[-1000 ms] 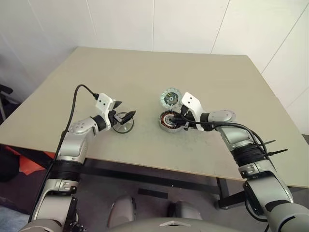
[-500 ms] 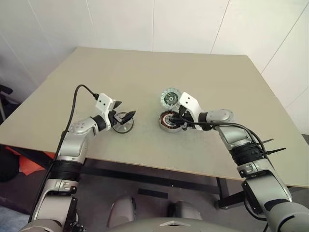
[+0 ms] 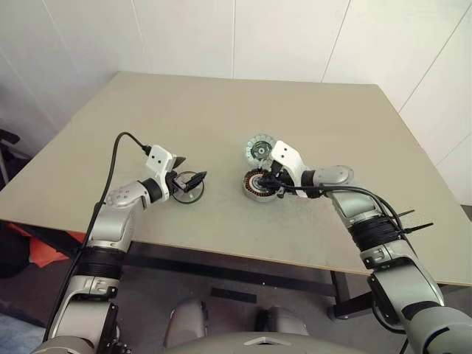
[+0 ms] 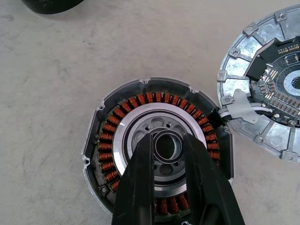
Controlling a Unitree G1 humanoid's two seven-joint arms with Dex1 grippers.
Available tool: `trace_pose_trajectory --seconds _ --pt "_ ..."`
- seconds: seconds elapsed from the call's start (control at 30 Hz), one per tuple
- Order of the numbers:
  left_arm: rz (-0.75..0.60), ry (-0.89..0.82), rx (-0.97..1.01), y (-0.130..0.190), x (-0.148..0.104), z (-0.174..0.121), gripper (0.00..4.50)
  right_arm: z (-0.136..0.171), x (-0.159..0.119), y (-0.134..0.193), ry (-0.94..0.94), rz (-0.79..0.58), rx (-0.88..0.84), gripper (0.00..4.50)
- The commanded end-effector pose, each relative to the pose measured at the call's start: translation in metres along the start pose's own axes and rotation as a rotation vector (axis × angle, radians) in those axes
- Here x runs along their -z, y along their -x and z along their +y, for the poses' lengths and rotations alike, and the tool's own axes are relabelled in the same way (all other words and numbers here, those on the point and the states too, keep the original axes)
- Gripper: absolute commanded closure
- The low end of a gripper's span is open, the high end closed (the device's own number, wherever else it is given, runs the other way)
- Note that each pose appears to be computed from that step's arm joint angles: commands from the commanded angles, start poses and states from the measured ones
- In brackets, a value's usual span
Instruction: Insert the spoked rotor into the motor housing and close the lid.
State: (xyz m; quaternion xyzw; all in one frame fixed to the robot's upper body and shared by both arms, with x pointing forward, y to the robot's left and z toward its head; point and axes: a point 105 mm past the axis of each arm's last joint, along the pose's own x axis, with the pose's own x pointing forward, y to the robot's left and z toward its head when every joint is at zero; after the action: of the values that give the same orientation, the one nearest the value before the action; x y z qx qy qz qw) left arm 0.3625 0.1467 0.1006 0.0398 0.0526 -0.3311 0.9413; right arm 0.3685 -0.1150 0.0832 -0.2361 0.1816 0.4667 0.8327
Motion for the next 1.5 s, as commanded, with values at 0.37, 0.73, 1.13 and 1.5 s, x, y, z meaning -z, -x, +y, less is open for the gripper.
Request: trace_pose_trajectory --seconds 0.37,0.73,1.13,1.5 --pt "-0.042 -0.036 -0.003 0.001 -0.014 0.002 0.0 0.005 -0.043 0.009 0.028 -0.18 -0.04 1.35" --pt "-0.036 -0.044 -0.003 0.001 -0.013 0.002 0.0 -0.015 -0.026 0.01 0.01 -0.108 0.064 3.31" --pt "-0.033 -0.052 -0.009 0.001 -0.013 0.004 0.0 0.002 -0.016 0.005 0.021 -0.072 -0.012 4.47" --pt "-0.032 -0.054 -0.01 0.001 -0.013 0.004 0.0 0.0 -0.006 0.002 0.029 -0.038 0.008 4.47"
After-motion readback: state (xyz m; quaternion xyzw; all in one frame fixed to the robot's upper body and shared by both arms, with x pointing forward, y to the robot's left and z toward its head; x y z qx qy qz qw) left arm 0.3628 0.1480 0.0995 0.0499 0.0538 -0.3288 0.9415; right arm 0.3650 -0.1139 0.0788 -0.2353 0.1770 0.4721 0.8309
